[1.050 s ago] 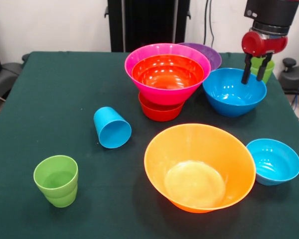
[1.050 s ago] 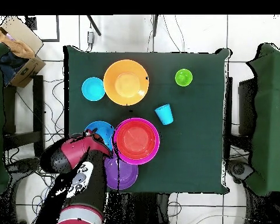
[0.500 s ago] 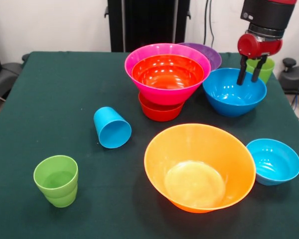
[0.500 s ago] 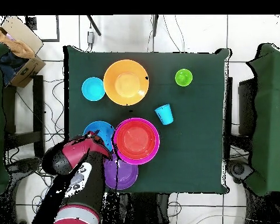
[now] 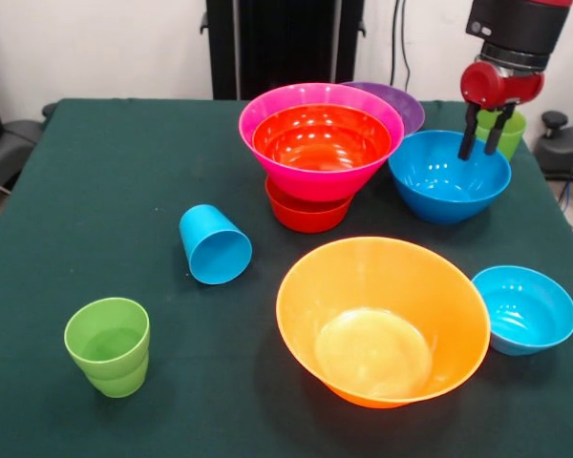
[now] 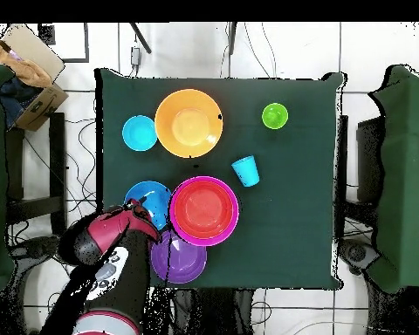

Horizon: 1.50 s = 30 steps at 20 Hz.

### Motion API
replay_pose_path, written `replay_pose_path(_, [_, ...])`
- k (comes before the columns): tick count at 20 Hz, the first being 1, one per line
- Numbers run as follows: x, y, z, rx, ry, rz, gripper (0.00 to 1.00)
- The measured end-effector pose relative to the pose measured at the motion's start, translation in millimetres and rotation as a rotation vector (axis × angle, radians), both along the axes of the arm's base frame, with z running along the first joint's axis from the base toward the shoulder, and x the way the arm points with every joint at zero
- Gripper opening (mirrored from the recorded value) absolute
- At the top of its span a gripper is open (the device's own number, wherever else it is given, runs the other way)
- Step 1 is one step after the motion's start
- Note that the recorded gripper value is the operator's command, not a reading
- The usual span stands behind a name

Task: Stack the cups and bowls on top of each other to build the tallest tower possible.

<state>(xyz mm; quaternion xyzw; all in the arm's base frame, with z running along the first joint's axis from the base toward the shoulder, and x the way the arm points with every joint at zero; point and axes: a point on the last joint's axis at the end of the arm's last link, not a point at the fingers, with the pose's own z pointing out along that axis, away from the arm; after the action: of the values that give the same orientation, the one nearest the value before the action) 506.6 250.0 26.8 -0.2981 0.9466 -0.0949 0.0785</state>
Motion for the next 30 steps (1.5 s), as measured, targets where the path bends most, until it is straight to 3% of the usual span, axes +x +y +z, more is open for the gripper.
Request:
replay_pose_path(7, [1.5, 1, 2, -0.008, -0.009, 0.006, 1.0])
replay_pose_path(13, [4.8, 16, 9, -0.018, -0.04, 0.034, 1.0])
replay_pose_path(24, [12.2, 33, 19, -0.019, -0.077, 0.044, 1.0])
replay_pose_path(30, [12.8, 28, 13, -0.032, -0.073, 0.037, 1.0])
